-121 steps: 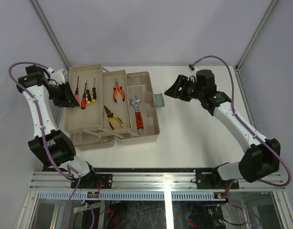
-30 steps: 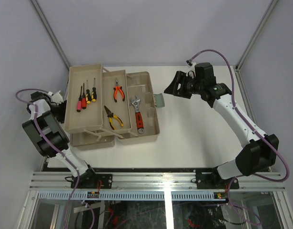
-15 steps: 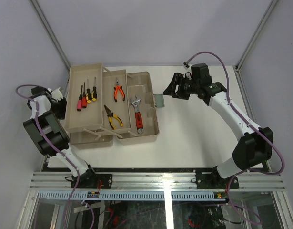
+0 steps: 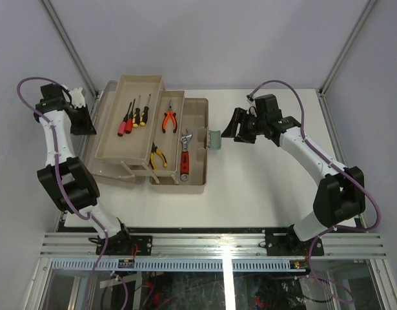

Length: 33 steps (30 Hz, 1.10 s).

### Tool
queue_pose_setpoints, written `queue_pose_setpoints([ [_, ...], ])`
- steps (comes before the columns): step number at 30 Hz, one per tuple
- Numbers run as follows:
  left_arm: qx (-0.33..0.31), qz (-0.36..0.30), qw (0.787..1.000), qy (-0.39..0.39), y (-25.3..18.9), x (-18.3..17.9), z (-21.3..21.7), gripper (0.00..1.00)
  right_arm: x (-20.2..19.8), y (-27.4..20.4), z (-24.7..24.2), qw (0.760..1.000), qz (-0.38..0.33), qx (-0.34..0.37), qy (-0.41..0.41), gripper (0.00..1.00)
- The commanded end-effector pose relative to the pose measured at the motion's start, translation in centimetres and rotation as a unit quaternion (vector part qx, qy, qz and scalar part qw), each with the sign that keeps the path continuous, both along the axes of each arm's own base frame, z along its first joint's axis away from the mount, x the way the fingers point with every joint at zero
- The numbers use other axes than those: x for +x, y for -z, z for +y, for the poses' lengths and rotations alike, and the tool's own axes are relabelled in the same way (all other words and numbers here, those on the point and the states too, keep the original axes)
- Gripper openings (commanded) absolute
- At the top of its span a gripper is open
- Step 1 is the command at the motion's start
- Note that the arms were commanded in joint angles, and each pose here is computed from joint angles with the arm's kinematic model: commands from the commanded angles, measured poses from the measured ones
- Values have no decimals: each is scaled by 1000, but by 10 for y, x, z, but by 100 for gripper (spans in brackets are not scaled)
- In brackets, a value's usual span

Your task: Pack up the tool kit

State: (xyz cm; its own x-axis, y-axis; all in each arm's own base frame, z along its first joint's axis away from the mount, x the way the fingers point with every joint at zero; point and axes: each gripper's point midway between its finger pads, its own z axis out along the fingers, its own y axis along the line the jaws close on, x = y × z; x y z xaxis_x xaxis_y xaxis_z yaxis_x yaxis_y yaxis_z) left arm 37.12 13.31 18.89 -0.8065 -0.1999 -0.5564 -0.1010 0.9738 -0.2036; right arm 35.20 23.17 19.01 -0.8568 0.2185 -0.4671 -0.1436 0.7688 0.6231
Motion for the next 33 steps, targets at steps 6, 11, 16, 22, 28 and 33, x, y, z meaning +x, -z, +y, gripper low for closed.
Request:
queue_pose_setpoints([
  [6,39,-144,989,5,-123,37,-22,0,-5,8,0,1000,1,4,9,68],
  [11,48,-166,985,18,-151,43,-38,0,-9,16,1,1000,8,8,9,68],
  [16,55,-186,980,35,-170,47,-65,0,-11,21,2,1000,12,11,7,68],
  [22,66,-204,975,61,-183,52,-105,0,-13,25,6,1000,17,14,3,68],
  [28,101,-228,965,81,-191,56,-146,0,-17,35,14,999,28,18,0,68],
  [33,121,-242,959,88,-197,60,-168,0,-22,56,17,999,53,1,-4,68],
])
